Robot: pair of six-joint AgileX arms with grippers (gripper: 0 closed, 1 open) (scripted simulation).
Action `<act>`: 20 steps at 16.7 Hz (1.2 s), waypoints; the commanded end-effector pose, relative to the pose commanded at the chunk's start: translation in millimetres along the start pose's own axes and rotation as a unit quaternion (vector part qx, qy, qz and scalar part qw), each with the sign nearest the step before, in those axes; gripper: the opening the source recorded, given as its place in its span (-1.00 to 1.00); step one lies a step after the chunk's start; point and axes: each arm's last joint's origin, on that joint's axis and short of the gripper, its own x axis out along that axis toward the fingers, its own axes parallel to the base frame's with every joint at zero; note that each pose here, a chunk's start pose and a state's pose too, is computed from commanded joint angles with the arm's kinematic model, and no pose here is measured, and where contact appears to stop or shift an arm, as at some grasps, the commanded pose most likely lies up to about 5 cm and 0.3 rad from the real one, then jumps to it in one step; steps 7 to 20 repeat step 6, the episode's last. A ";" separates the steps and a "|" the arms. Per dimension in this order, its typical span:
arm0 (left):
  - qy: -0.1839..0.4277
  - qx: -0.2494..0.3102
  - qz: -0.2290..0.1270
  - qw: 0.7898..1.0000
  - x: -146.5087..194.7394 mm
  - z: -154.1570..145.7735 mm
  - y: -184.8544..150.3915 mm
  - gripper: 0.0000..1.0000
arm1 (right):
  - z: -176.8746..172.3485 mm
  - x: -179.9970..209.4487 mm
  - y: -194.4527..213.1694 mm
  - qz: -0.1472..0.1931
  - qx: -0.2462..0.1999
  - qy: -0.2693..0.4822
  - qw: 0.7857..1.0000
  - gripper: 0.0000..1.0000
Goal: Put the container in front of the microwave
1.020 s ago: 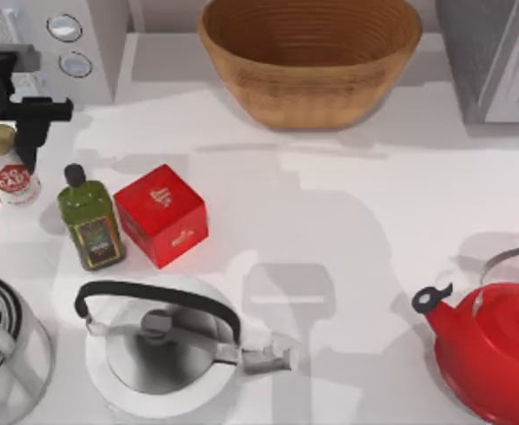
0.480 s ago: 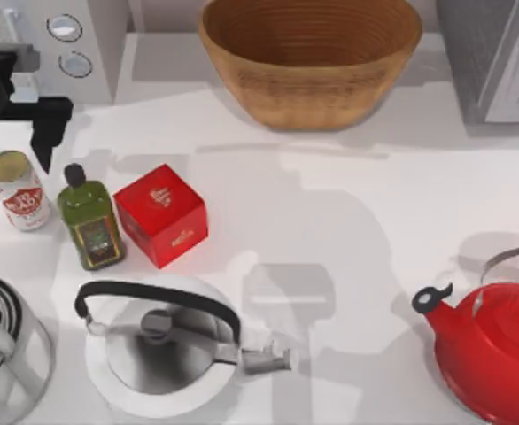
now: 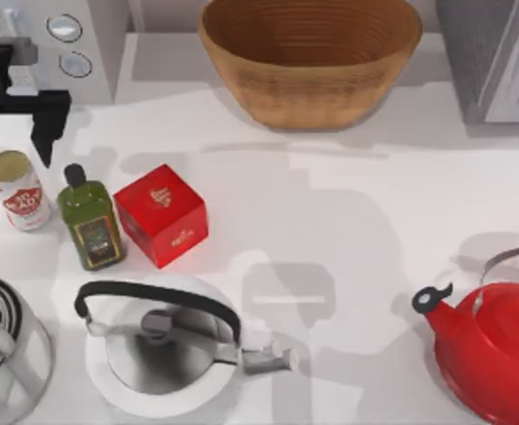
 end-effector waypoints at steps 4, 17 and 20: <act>0.001 0.000 0.000 1.000 -26.0 -0.3 0.3 1.00 | 0.0 0.0 0.0 0.000 0.000 0.000 1.000 1.00; -0.001 0.000 0.000 1.000 -30.8 -1.0 0.1 1.00 | 0.0 0.0 0.0 0.000 0.000 0.000 1.000 1.00; -0.001 0.000 0.000 1.000 -30.8 -1.0 0.1 1.00 | 0.0 0.0 0.0 0.000 0.000 0.000 1.000 1.00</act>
